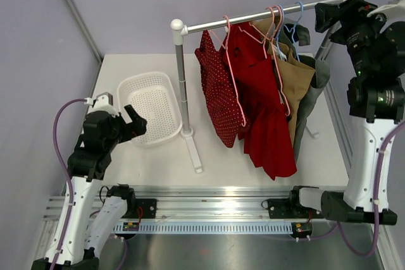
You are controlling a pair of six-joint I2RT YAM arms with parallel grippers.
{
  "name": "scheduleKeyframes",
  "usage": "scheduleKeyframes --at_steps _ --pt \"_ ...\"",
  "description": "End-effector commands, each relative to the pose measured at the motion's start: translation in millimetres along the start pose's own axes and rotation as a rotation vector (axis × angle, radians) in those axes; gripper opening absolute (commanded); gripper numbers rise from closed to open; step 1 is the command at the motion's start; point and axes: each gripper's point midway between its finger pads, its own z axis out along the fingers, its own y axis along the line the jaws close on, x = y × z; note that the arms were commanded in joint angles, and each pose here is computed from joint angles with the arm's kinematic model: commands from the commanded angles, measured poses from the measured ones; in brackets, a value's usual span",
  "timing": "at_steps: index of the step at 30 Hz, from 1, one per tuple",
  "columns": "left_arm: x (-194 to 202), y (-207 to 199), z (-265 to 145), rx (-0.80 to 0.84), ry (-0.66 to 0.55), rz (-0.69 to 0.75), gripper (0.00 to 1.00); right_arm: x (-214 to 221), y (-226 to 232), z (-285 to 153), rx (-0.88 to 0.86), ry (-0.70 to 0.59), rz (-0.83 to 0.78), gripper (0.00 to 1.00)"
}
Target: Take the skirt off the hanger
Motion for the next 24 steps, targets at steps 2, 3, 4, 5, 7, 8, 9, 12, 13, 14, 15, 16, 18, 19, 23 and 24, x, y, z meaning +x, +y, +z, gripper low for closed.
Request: scheduleKeyframes --at_steps 2,3,4,5,7,8,9,12,13,14,15,16,18,19,23,24 --pt "-1.4 2.9 7.0 -0.024 0.001 0.003 0.99 24.0 -7.3 6.9 0.021 0.078 0.054 0.80" --pt "-1.3 2.4 7.3 -0.021 0.002 0.003 0.99 42.2 -14.9 9.8 0.035 0.119 0.063 0.79" --pt "-1.3 2.0 7.0 -0.018 0.000 0.003 0.99 46.8 -15.4 6.6 0.034 0.126 0.068 0.78" --pt "-1.8 1.2 6.4 -0.014 -0.002 0.002 0.99 53.3 -17.1 4.9 0.035 0.138 0.072 0.78" --pt "-2.0 0.0 6.4 -0.007 -0.003 0.004 0.99 74.0 -24.8 4.0 0.041 0.168 0.078 0.77" --pt "-0.7 0.3 7.2 -0.007 0.002 0.004 0.99 79.8 -26.3 4.6 0.040 0.178 0.078 0.77" --pt "-0.4 -0.1 7.8 -0.005 0.005 0.005 0.99 88.9 -29.9 4.3 0.048 0.205 0.080 0.76" --pt "0.6 -0.6 9.4 -0.004 0.014 0.006 0.99 109.6 -31.5 6.4 0.032 0.271 0.096 0.77" --pt "1.2 0.0 10.0 -0.008 0.017 0.006 0.99 114.6 -29.8 7.2 0.017 0.285 0.101 0.76" --pt "1.4 0.1 10.3 -0.008 0.019 0.006 0.99 117.6 -31.0 7.8 0.019 0.291 0.109 0.77" --pt "1.4 0.1 10.3 -0.008 0.019 0.006 0.99 120.6 -31.9 8.8 0.018 0.295 0.112 0.77" --pt "1.4 0.1 10.3 -0.008 0.019 0.006 0.99 121.2 -31.1 9.1 0.013 0.297 0.114 0.77" --pt "1.1 0.2 10.0 -0.009 0.017 0.004 0.99 122.2 -29.0 9.7 -0.001 0.300 0.118 0.77" --pt "1.7 0.8 10.6 -0.012 0.019 0.004 0.99 121.5 -26.2 8.8 -0.015 0.299 0.121 0.77" --pt "1.4 0.6 10.7 -0.011 0.017 0.004 0.99 119.7 -17.4 6.1 -0.061 0.291 0.132 0.78" --pt "1.9 0.9 10.9 -0.012 0.020 0.004 0.99 120.9 -16.2 6.5 -0.072 0.290 0.135 0.78"
